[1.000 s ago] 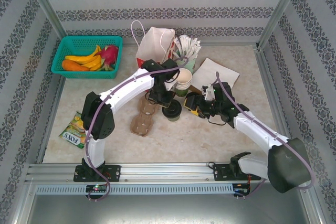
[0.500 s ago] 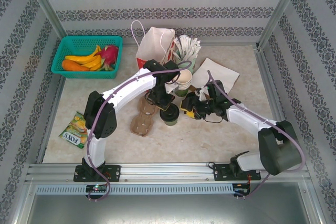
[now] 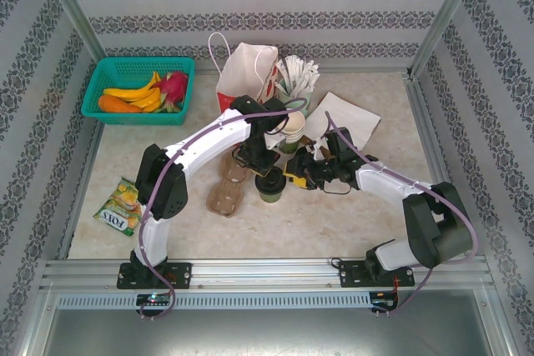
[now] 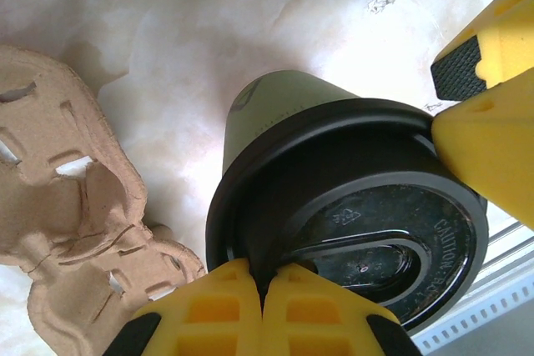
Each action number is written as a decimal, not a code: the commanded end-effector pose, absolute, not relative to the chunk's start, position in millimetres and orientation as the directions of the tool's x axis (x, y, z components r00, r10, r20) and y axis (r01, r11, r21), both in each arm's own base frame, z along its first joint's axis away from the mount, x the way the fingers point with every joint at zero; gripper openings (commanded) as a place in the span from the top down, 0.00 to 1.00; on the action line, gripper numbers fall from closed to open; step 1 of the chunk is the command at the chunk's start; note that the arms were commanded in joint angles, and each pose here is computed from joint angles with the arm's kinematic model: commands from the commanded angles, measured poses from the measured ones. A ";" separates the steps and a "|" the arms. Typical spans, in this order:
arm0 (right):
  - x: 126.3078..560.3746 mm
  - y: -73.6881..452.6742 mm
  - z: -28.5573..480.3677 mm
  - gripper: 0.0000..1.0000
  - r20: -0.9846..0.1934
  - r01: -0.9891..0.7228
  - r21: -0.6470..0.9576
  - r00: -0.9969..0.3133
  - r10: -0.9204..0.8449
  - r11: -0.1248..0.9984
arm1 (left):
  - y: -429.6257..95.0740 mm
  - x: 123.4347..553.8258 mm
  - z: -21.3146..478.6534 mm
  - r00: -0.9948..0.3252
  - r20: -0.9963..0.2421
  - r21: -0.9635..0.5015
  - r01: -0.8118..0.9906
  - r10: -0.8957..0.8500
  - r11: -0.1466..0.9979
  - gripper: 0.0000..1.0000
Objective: Pack the takeout coffee
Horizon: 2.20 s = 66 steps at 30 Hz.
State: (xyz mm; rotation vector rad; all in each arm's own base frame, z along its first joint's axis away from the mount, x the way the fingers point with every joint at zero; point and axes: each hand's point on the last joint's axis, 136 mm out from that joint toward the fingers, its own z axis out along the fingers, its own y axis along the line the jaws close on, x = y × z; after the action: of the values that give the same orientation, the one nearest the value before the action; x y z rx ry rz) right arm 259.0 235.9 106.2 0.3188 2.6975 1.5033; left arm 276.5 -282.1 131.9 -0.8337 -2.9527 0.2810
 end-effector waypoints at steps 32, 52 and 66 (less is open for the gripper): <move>263.1 215.2 98.3 0.31 -0.014 0.198 0.824 -0.929 0.370 0.530 | -314.3 264.9 117.1 -0.783 -0.058 -0.229 0.615 0.620 0.755 1.00; 237.2 231.3 71.0 0.47 0.052 0.178 0.819 -0.970 0.238 0.545 | -329.2 260.0 106.1 -0.786 -0.056 -0.275 0.605 0.616 0.747 1.00; 249.2 220.9 110.6 0.46 -0.056 0.110 0.862 -0.950 0.308 0.495 | -326.0 261.1 100.2 -0.789 -0.035 -0.219 0.605 0.614 0.765 1.00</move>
State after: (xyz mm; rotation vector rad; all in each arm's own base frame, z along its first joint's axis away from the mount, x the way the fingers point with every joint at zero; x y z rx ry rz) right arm 260.2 221.1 117.4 0.3587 2.4963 1.4180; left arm 259.8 -315.2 131.1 -1.0009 -2.9363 0.3922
